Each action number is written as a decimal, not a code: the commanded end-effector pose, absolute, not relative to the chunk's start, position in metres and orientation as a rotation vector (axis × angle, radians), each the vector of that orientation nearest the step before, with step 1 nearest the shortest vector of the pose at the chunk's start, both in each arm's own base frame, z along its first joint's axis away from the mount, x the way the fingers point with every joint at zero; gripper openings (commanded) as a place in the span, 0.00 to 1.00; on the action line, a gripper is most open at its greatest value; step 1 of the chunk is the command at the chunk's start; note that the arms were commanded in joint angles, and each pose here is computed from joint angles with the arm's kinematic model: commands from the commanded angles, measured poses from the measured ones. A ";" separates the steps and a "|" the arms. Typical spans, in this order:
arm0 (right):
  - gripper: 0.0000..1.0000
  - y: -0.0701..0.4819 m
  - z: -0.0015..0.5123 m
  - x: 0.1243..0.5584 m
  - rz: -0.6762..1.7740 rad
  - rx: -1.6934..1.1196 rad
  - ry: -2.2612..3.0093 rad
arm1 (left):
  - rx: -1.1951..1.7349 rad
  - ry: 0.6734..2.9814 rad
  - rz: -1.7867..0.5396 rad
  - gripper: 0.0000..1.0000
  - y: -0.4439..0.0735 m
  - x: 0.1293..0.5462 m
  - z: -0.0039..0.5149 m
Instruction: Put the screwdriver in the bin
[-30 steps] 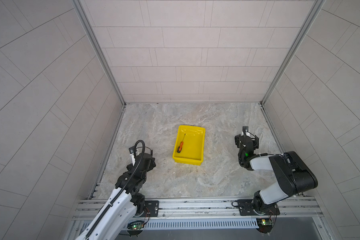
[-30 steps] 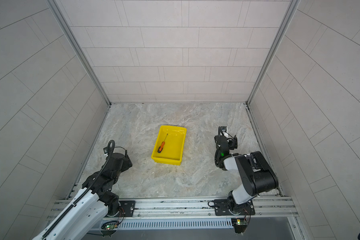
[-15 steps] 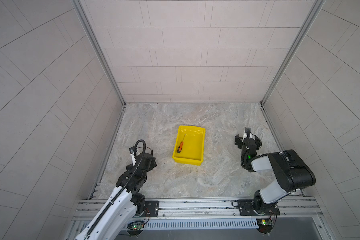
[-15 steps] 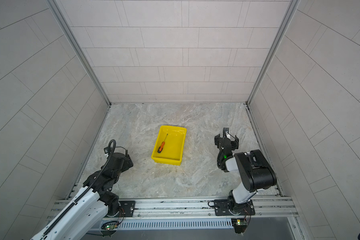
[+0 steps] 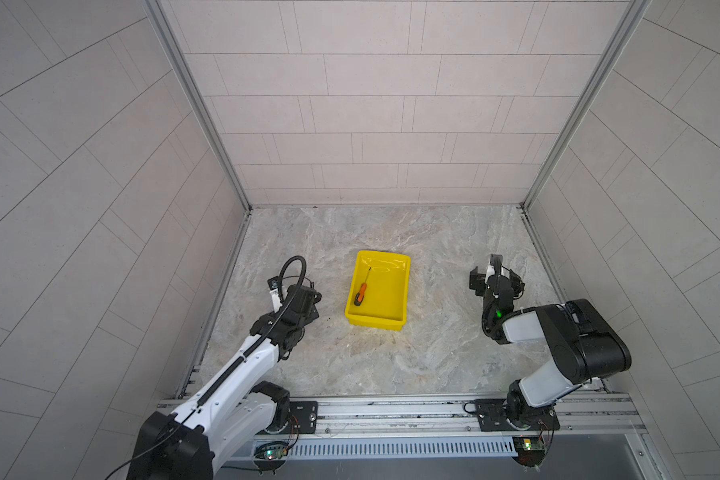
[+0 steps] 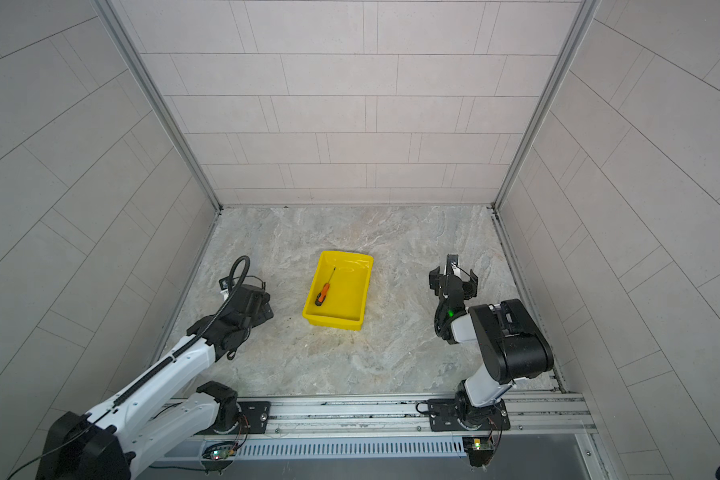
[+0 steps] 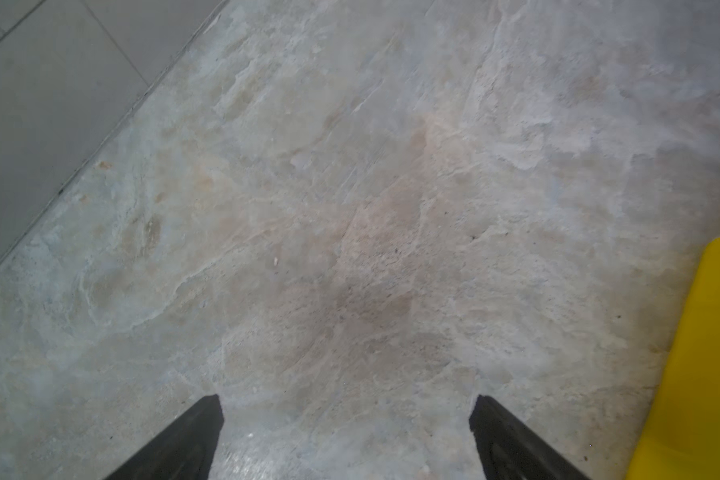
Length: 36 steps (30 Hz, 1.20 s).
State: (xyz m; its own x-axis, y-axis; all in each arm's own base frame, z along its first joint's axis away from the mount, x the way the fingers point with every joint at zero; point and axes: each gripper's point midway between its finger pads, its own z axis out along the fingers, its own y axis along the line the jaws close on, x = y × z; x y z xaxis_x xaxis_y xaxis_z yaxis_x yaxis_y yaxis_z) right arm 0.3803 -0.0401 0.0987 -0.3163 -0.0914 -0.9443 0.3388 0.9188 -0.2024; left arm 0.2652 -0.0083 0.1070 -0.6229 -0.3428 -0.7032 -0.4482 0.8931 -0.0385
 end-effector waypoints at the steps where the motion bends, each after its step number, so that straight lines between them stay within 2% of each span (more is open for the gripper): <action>1: 0.99 -0.040 0.098 0.381 -0.441 0.173 1.844 | -0.460 2.199 0.266 1.00 -0.007 0.299 0.147; 6: 0.99 -0.040 0.099 0.381 -0.440 0.174 1.844 | -0.285 2.066 0.560 1.00 0.009 0.331 0.171; 8: 0.99 -0.040 0.098 0.381 -0.441 0.174 1.845 | -0.186 2.008 0.597 1.00 0.009 0.345 0.169; 11: 0.99 -0.040 0.099 0.381 -0.440 0.172 1.844 | -0.040 1.978 0.519 1.00 0.000 0.363 0.152; 18: 0.99 -0.039 0.098 0.381 -0.437 0.173 1.845 | -0.200 1.942 0.292 1.00 0.023 0.378 0.115; 24: 0.99 -0.039 0.098 0.381 -0.438 0.174 1.845 | -0.087 2.028 0.163 1.00 0.011 0.399 0.101; 36: 0.99 -0.039 0.098 0.382 -0.433 0.172 1.848 | -0.153 1.937 0.190 1.00 0.029 0.398 0.085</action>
State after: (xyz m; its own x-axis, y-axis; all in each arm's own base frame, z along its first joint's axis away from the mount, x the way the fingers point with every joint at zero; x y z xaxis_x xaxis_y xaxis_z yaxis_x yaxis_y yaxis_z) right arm 0.3806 -0.0396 0.0988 -0.3150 -0.0913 -0.9447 0.3357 0.9203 -0.2008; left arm 0.3888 0.0301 0.0625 -0.4637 -0.0115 -0.8859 -0.1955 0.9766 0.0897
